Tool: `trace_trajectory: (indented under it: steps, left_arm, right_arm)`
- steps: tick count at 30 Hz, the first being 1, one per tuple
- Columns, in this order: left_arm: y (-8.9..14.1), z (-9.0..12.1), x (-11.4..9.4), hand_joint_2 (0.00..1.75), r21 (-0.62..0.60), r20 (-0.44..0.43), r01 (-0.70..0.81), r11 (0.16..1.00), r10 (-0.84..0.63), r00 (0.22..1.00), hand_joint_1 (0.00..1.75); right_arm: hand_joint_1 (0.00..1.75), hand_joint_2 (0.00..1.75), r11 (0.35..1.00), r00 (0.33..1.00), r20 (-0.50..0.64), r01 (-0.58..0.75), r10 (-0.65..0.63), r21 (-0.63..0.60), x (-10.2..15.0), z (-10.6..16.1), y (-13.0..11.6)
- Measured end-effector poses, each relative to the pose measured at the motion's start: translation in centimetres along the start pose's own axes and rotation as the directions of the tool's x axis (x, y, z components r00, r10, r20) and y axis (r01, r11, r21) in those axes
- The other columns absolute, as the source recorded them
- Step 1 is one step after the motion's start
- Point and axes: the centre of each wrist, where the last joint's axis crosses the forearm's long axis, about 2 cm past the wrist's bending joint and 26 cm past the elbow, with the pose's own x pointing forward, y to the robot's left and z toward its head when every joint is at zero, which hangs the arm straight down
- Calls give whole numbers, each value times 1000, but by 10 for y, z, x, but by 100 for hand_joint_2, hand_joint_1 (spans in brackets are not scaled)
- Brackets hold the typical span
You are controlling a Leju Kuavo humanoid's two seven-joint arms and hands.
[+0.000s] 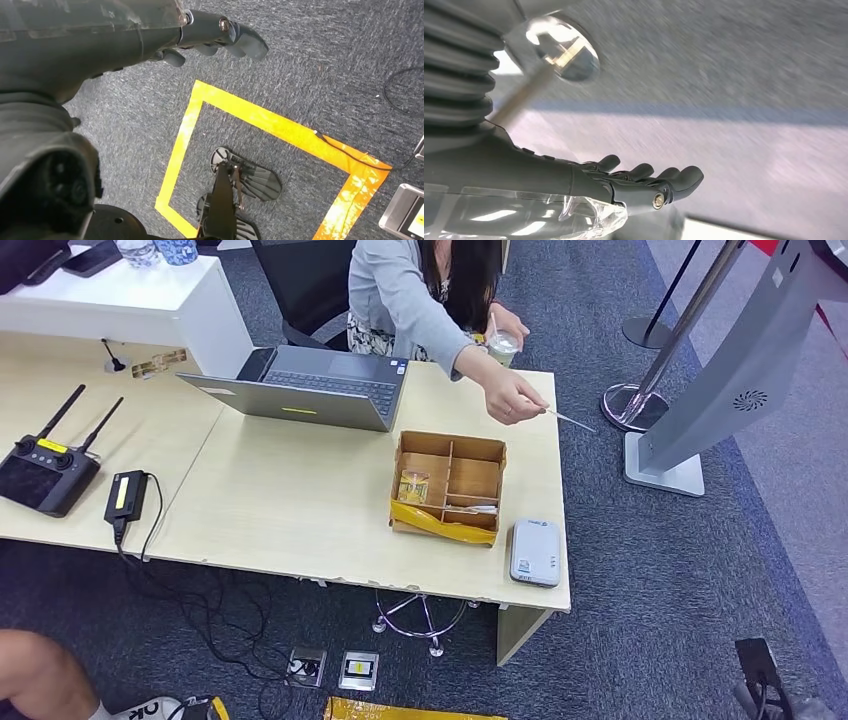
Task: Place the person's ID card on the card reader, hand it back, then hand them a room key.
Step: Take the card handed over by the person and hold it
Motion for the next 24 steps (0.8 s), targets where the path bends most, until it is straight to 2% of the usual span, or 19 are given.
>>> trace_trajectory:
  steps: [5, 10, 17, 24]
  left_arm:
    - [-2, 0, 3, 0, 1, 2, 14, 1000, -14, 1000, 0]
    - [-5, 1, 7, 0, -6, 8, 23, 1000, -23, 1000, 0]
    - [-10, 2, 10, 0, -19, 8, 35, 999, -35, 999, 0]
    - [-13, 3, 11, 0, -25, 5, 41, 999, -41, 999, 0]
  right_arm:
    - [0, 175, 992, 985, 161, -38, 58, -124, 58, -12, -27]
    - [0, 175, 978, 925, 373, 10, 70, -209, 128, -4, -49]
    - [0, 175, 979, 748, 662, 96, 51, -183, 212, 43, -58]
    - [0, 175, 979, 587, 810, 174, -16, -107, 256, 92, -57]
